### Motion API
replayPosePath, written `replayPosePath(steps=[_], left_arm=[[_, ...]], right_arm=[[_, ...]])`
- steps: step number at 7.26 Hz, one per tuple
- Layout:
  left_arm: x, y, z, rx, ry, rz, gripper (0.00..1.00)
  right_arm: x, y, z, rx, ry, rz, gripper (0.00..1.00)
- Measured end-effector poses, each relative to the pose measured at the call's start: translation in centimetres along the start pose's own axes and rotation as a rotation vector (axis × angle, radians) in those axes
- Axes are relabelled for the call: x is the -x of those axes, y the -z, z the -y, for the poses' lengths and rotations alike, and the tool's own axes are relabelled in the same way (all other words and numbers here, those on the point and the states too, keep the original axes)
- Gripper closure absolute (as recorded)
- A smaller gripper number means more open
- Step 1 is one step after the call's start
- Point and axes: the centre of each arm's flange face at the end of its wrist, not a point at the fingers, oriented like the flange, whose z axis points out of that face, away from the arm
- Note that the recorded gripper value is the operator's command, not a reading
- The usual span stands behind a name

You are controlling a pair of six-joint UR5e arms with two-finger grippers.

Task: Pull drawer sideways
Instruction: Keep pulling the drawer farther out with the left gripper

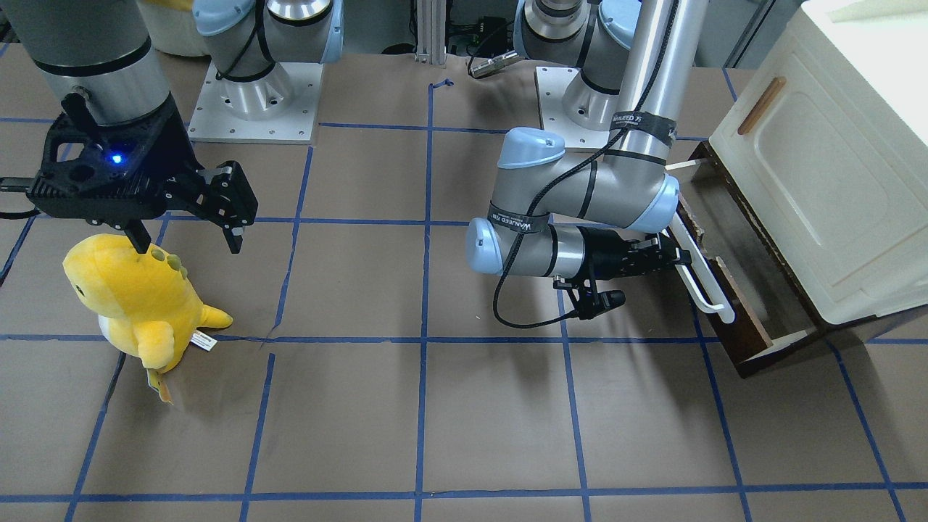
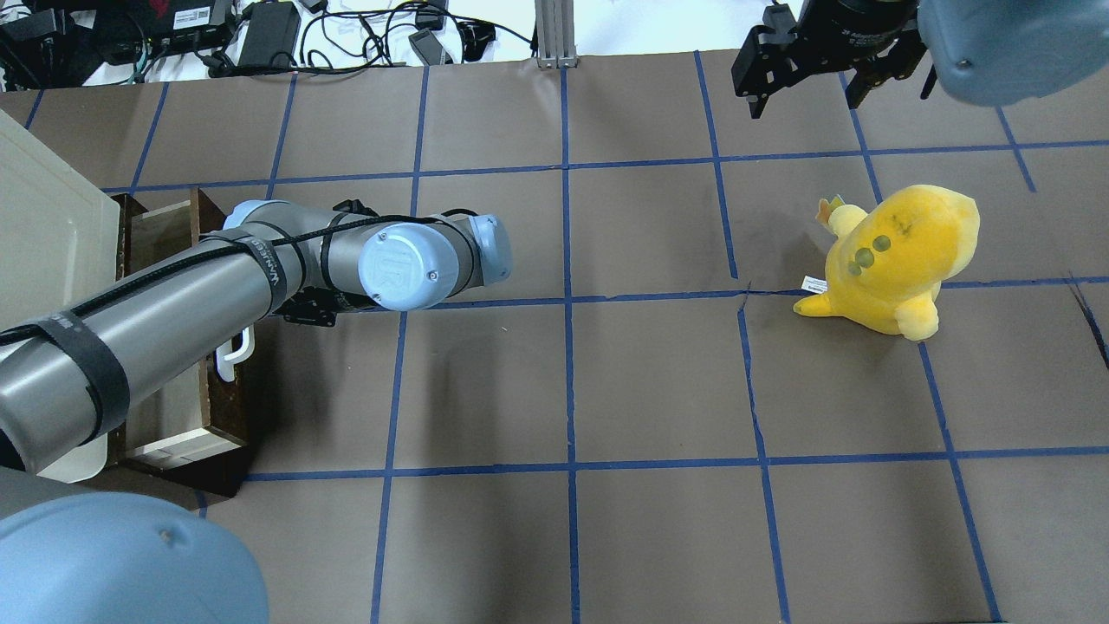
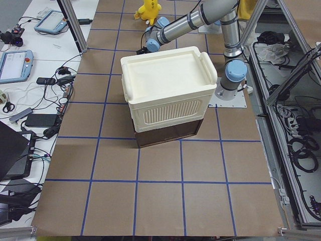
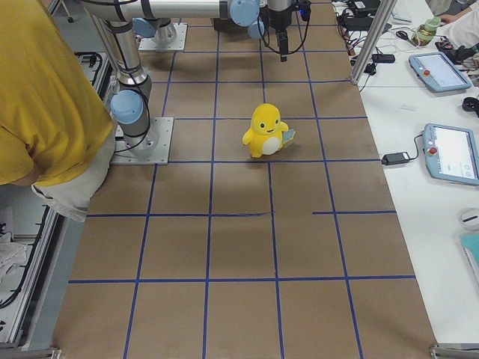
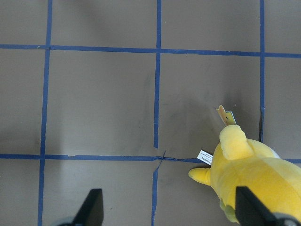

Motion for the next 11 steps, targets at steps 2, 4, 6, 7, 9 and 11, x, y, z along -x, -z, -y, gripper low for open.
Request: replayPosePath(steps=[2,4,6,7,9,11], left_arm=[[-0.2,0.3,0.0,0.001,-0.002,-0.005,0.78],[-0.4,0.9,-0.3,-0.007,-0.002,-0.005,0.78],[-0.7,1.1,-0.5,-0.005,-0.003,-0.011,0.78],[-0.8,1.4,-0.7,-0.008,-0.005,-0.011,0.78],[-1.0,1.8,-0.8,-0.015,-0.007,-0.01,0.78],[-1.1,1.9,-0.8,-0.016,-0.008,-0.01,0.78]], right_arm=[[0.0,0.0,0.0,0.0,0.0,0.0,0.0],[0.0,0.0,0.0,0.0,0.0,0.0,0.0],[0.0,0.0,0.0,0.0,0.0,0.0,0.0],[0.0,0.0,0.0,0.001,0.0,0.0,0.0],[0.0,0.0,0.0,0.0,0.0,0.0,0.0],[0.0,0.0,0.0,0.0,0.0,0.0,0.0]])
